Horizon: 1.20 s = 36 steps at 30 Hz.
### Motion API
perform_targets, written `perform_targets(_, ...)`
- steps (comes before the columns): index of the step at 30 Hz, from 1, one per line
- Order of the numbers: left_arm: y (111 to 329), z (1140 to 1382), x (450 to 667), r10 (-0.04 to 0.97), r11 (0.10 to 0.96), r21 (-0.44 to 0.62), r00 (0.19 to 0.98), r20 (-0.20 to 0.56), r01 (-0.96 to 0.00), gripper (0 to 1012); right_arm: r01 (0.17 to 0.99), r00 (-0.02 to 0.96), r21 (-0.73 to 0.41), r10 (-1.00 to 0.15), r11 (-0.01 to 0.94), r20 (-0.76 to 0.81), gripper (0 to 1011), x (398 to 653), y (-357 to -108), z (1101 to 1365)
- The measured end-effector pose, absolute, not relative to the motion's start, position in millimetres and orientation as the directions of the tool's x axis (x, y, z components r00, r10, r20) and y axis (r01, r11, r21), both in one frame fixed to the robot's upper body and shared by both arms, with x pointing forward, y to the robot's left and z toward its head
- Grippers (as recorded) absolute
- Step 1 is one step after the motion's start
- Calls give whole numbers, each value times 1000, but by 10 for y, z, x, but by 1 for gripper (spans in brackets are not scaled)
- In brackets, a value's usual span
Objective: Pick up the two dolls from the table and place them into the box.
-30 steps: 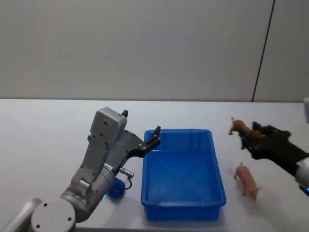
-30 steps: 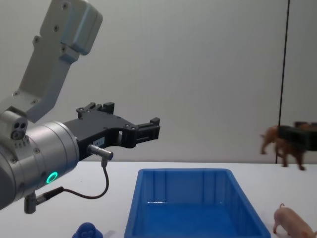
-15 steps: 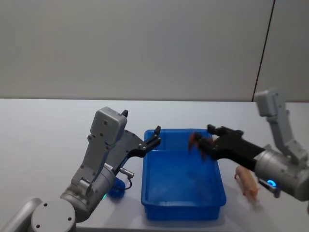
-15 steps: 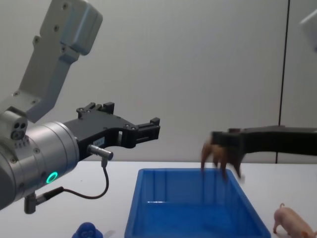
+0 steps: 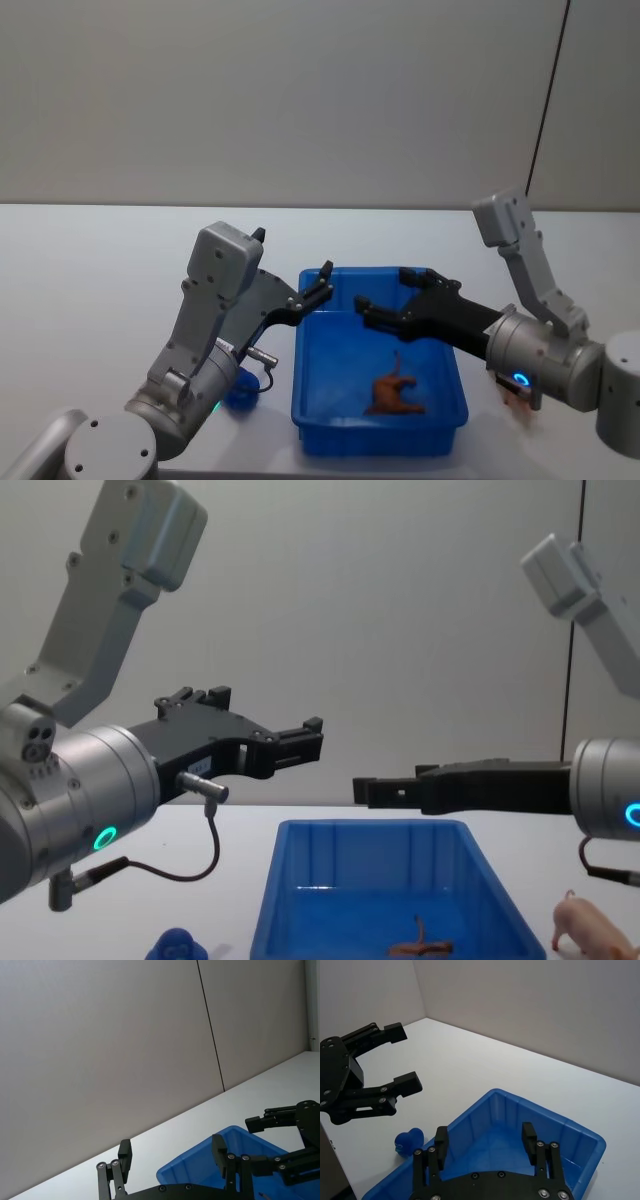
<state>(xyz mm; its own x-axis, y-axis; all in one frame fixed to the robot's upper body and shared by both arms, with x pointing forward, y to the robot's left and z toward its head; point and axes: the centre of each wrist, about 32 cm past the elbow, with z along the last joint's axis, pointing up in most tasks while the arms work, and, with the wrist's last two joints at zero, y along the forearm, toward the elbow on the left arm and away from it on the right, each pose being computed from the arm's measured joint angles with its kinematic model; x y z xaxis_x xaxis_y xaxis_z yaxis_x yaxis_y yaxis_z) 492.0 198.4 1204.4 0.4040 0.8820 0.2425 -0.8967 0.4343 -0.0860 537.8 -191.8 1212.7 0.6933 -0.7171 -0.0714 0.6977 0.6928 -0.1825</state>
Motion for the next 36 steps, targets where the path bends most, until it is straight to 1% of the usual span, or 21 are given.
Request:
perform_targets(2,1984,12044,4920,882,434,-86,404,242,-897,1003,698,693,-183,-717,692,-68,910,5376,-1914,12126)
perform_targets(3,1984,12044,4920,882,434,-86,404,242,-897,1003,701,691,-184,-720,689,-64,954,5361,-1916,12126)
perform_targets(5,1984,12044,4920,882,434,-86,404,243,-897,1003,707,686,-185,-726,683,-57,1001,5332,-1929,12124)
perform_targets(11,1984,12044,4920,882,434,-86,404,242,-897,1003,732,660,-188,-750,655,-42,1001,5209,-2008,12104)
perform_targets(24,1984,12044,4920,882,434,-86,404,242,-897,1003,796,579,-207,-815,569,-14,1001,4781,-2304,12001)
perform_targets(30,1984,12044,4920,882,434,-86,404,242,-897,1003,822,540,-209,-841,529,-4,1001,4650,-2401,11972)
perform_targets(36,1984,12044,4920,882,434,-86,404,242,-897,1003,842,507,-213,-862,496,-2,1001,4582,-2472,11956)
